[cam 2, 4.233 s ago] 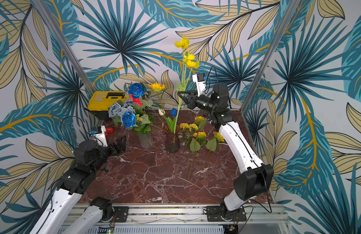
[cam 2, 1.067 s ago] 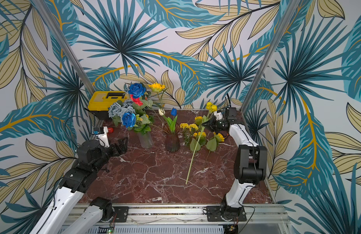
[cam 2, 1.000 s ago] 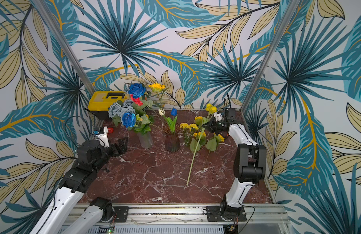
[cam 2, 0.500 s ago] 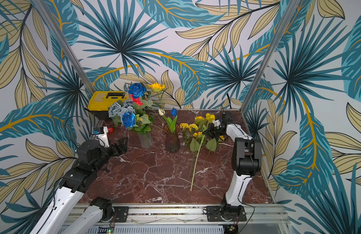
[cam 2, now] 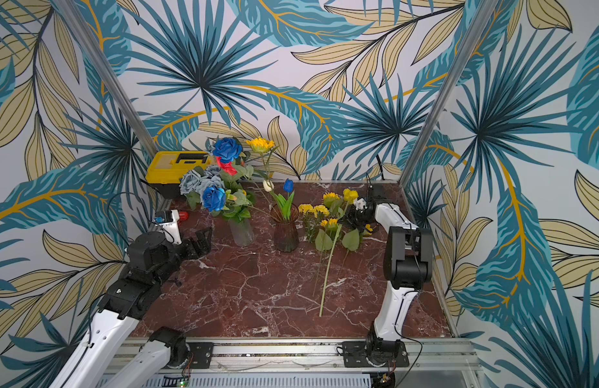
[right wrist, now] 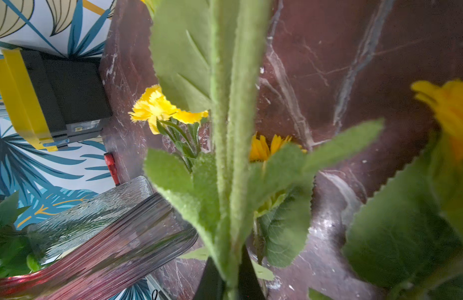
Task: Pick out yellow flowers from the vase
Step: Place the flower at the center of the board.
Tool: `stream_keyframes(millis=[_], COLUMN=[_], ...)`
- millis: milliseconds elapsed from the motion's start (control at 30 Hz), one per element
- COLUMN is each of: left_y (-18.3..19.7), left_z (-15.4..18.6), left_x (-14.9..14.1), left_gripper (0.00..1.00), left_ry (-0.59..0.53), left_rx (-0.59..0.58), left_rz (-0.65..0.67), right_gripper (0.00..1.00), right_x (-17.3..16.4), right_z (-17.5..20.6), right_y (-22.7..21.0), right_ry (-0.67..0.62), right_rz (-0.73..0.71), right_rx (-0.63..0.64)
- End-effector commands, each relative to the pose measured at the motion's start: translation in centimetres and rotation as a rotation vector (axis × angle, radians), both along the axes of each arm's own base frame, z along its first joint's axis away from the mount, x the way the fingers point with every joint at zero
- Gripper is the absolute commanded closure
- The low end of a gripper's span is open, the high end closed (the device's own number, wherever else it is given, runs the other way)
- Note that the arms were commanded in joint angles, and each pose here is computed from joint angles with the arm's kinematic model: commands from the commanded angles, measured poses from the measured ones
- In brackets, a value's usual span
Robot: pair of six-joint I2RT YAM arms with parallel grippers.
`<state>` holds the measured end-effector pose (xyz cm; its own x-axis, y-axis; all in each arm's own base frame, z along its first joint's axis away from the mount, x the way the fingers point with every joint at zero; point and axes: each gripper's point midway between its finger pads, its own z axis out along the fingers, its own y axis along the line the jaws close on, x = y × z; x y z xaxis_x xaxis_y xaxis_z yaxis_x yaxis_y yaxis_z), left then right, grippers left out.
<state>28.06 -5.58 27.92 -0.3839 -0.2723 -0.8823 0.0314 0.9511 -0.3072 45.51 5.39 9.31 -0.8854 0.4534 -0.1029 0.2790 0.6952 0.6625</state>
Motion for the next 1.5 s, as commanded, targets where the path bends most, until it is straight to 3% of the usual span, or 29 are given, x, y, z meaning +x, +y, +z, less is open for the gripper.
stream_keyframes(millis=[0, 133, 467, 533, 700, 767, 800, 1133, 1467], left_y=[0.2, 0.1, 0.1, 0.2, 0.2, 0.2, 0.2, 0.3, 0.4], left_z=[-0.1, -0.2, -0.1, -0.1, -0.1, -0.1, 0.0, 0.0, -0.2], left_x=[0.2, 0.3, 0.4, 0.4, 0.4, 0.5, 0.5, 0.4, 0.4], left_gripper=[0.00, 0.01, 0.01, 0.01, 0.01, 0.00, 0.01, 0.01, 0.01], left_ry=[-0.008, -0.005, -0.006, -0.007, -0.008, -0.008, -0.009, -0.013, -0.007], left_rx=[-0.006, -0.006, -0.007, -0.007, -0.008, -0.009, -0.009, -0.012, -0.013], left_rz=[0.005, 0.005, 0.003, 0.005, 0.005, 0.004, 0.004, 0.007, 0.017], right_gripper=[0.96, 0.86, 0.85, 0.80, 0.40, 0.18, 0.01, 0.01, 0.01], right_x=[-0.3, -0.5, -0.5, -0.6, -0.8, -1.0, -1.1, -1.5, -1.4], right_z=[-0.5, -0.5, -0.5, -0.5, -0.3, -0.1, 0.2, 4.4, 12.2], right_y=[-1.0, -1.3, -1.4, -1.5, -1.8, -2.0, -2.2, -3.4, -2.7], right_ry=[0.039, 0.045, 0.047, 0.050, 0.048, 0.043, 0.037, -0.060, -0.314], right_rz=[-0.005, -0.001, -0.001, -0.001, 0.012, 0.011, 0.005, -0.034, -0.065], right_rx=[-0.065, -0.090, -0.096, -0.100, -0.127, -0.145, -0.161, -0.248, -0.301])
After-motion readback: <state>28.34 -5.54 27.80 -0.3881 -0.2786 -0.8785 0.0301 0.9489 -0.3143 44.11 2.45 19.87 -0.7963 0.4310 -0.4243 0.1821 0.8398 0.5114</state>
